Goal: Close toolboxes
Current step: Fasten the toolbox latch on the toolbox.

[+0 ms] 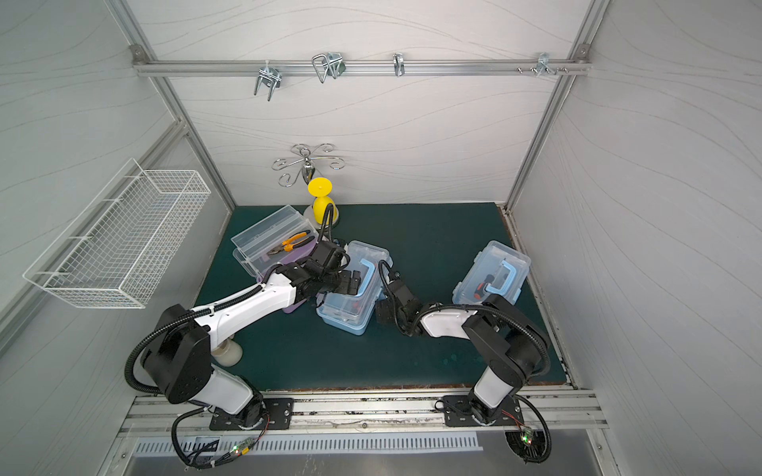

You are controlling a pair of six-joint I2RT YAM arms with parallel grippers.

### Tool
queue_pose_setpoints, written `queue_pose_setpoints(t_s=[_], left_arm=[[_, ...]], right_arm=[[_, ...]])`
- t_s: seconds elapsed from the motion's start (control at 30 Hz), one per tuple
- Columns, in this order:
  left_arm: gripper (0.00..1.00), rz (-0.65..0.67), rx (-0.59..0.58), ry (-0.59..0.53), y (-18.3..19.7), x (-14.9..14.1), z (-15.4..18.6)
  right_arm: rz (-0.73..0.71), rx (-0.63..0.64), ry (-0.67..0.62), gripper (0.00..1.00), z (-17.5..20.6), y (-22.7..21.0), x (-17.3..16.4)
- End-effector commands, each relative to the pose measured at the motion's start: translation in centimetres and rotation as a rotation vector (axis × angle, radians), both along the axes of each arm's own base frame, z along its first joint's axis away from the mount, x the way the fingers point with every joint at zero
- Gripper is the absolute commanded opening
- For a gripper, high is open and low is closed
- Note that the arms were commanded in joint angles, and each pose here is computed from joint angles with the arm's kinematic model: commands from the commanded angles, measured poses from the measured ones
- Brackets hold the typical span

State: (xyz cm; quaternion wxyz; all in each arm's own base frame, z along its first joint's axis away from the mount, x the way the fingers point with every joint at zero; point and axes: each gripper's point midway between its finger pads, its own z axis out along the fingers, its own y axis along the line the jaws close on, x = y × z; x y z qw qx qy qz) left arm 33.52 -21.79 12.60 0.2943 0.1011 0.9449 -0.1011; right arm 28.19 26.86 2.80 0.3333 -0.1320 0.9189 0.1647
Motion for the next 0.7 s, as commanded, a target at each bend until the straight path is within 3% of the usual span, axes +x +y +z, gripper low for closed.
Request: queue_pose_setpoints(t_s=[0.0,0.43,0.67], left_arm=[[0.98,-0.012,0.01,0.016,-0.5,-0.1,-0.3],[0.98,-0.011,0.002,0.029,-0.5,-0.4,-1.1],[0.98,-0.009,-0.003,0.027,-0.5,-0.4,-1.1]], right_arm=[[-0.089,-0.016,-0.027,0.84,-1.4,-0.9,0.7],[-0.145,-0.156,-0.174,0.85,2.3,-3.6,1.5],[-0.117,-0.163,-0.226,0.93,4.9,-3.4,2.2]])
